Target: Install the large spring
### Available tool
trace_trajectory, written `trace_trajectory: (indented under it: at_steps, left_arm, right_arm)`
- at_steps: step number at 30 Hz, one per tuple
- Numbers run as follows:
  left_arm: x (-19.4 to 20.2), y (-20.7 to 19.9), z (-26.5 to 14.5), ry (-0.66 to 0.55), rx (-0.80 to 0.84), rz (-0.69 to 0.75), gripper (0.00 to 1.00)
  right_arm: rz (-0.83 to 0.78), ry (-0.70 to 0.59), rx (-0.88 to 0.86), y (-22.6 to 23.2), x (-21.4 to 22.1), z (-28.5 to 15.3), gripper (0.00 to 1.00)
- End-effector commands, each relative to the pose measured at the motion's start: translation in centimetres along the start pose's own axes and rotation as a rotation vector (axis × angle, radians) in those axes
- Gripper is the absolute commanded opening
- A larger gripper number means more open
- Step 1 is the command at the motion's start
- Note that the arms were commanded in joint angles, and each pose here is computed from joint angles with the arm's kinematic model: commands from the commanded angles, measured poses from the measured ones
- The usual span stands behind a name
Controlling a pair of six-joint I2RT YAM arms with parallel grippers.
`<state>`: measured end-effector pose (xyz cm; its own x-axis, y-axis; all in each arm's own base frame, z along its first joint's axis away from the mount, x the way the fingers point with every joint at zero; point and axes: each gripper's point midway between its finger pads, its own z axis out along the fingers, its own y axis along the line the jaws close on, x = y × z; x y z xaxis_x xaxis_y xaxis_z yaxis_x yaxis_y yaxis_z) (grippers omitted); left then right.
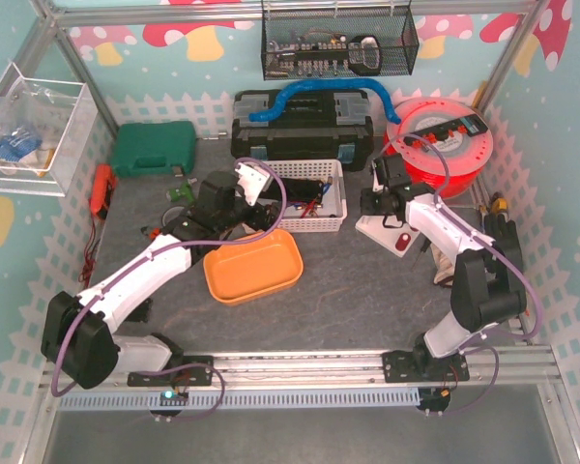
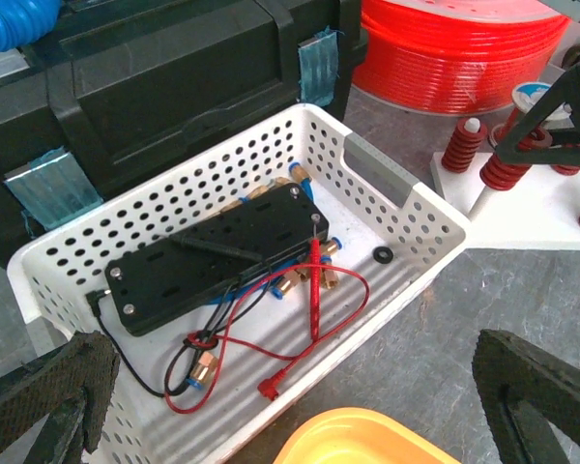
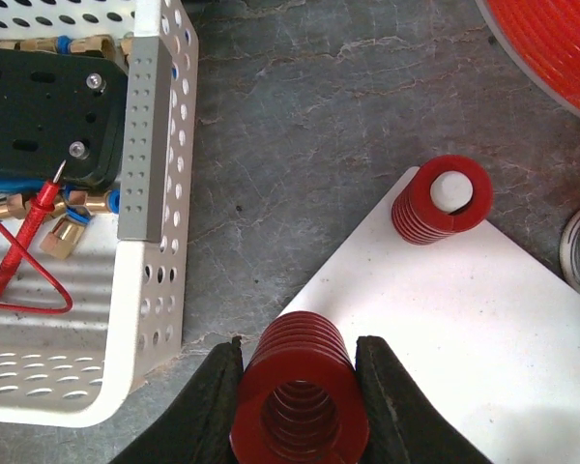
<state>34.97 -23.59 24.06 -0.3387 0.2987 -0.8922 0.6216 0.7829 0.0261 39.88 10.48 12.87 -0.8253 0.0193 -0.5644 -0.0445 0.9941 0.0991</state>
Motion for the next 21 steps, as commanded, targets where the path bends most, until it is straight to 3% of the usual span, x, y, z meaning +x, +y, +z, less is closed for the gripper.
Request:
trace_trajectory:
  at_steps: [1,8,11,21]
  left_arm:
    - [-0.7,0.1,0.0,-0.018,0.007,0.012,0.99]
    - [-0.6,0.0,-0.2,-0.017,0.012,0.009,0.99]
    - [-0.6,0.0,-0.1,-0.016,0.011,0.009,0.99]
    - [-0.7,1.0,0.1,-0.033,-0.041,-0.031,0.99]
  right_arm:
    - [0.014,0.028,0.021,-0.6,1.1,0.5,0.0]
    - [0.025,0.041,0.027,-0.9,2.4,2.8,0.0]
    - [0.035,0.051,0.04,-1.1,2.6,3.6,0.07]
    - [0.033,0.008,0.061,-1.5,1.9,2.1,0.61]
